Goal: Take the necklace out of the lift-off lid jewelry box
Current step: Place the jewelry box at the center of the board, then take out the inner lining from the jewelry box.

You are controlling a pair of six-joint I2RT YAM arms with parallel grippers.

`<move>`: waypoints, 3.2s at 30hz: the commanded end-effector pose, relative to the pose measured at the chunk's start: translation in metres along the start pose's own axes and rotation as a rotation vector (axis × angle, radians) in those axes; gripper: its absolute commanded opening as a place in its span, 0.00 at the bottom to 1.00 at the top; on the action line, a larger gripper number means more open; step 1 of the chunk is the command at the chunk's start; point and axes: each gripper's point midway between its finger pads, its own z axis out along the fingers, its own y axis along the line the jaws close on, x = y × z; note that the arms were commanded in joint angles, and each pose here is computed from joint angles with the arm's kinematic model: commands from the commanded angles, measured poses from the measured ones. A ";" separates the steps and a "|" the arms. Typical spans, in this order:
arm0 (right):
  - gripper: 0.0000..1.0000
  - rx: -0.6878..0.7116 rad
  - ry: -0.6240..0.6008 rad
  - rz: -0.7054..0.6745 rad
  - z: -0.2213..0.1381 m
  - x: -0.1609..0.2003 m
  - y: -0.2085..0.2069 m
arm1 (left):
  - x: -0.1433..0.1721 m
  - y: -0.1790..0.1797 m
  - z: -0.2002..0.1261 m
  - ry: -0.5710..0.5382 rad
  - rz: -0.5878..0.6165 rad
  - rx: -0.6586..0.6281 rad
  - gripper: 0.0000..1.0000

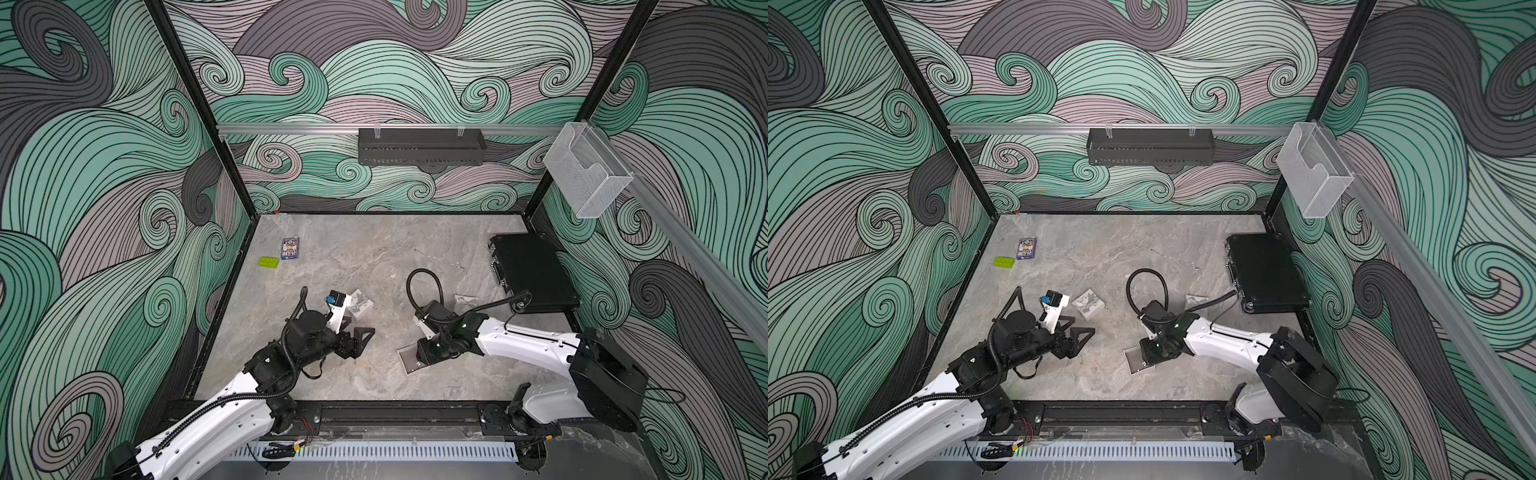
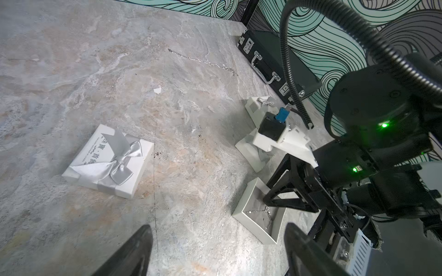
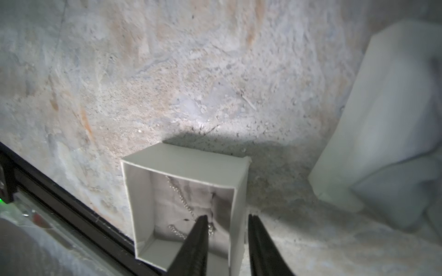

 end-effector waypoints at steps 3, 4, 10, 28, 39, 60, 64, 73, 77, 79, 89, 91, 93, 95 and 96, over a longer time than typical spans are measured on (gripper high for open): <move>0.47 -0.070 -0.068 0.064 -0.009 0.007 0.009 | -0.012 0.001 -0.004 -0.058 -0.014 -0.007 0.84; 0.47 -0.084 -0.077 0.077 -0.012 0.010 0.009 | -0.013 0.001 -0.005 -0.062 -0.014 -0.006 0.84; 0.47 -0.115 -0.091 0.100 -0.023 0.029 0.006 | -0.009 0.003 -0.001 -0.055 -0.023 -0.009 0.84; 0.46 -0.314 -0.032 -0.022 -0.017 0.011 0.067 | -0.010 0.005 -0.009 -0.080 -0.035 -0.015 0.83; 0.43 -0.094 -0.040 -0.279 -0.036 -0.002 0.052 | -0.010 0.008 -0.012 -0.089 -0.038 -0.035 0.83; 0.40 0.044 0.099 -0.436 0.013 -0.004 0.049 | -0.011 0.013 -0.017 -0.103 -0.038 -0.064 0.82; 0.40 0.070 0.097 -0.446 0.014 -0.008 0.048 | -0.012 0.013 -0.017 -0.104 -0.035 -0.064 0.82; 0.40 0.103 0.089 -0.461 0.005 -0.015 0.050 | -0.013 0.012 -0.018 -0.105 -0.031 -0.064 0.82; 0.42 0.168 0.103 -0.463 0.007 -0.017 0.039 | -0.014 0.012 -0.019 -0.109 -0.031 -0.063 0.82; 0.44 0.188 0.109 -0.462 0.007 -0.017 0.036 | -0.014 0.012 -0.019 -0.108 -0.032 -0.062 0.82; 0.51 0.174 0.155 -0.434 0.023 -0.009 0.041 | -0.014 0.012 -0.019 -0.111 -0.031 -0.061 0.82; 0.51 0.167 0.164 -0.430 0.027 -0.007 0.042 | -0.014 0.012 -0.019 -0.110 -0.032 -0.061 0.82; 0.51 0.170 0.175 -0.429 0.031 -0.004 0.042 | -0.013 0.012 -0.019 -0.110 -0.033 -0.061 0.82; 0.51 0.177 0.184 -0.428 0.036 -0.003 0.041 | -0.014 0.012 -0.019 -0.112 -0.033 -0.060 0.81; 0.49 0.183 0.187 -0.427 0.037 -0.003 0.040 | -0.014 0.012 -0.020 -0.112 -0.032 -0.059 0.81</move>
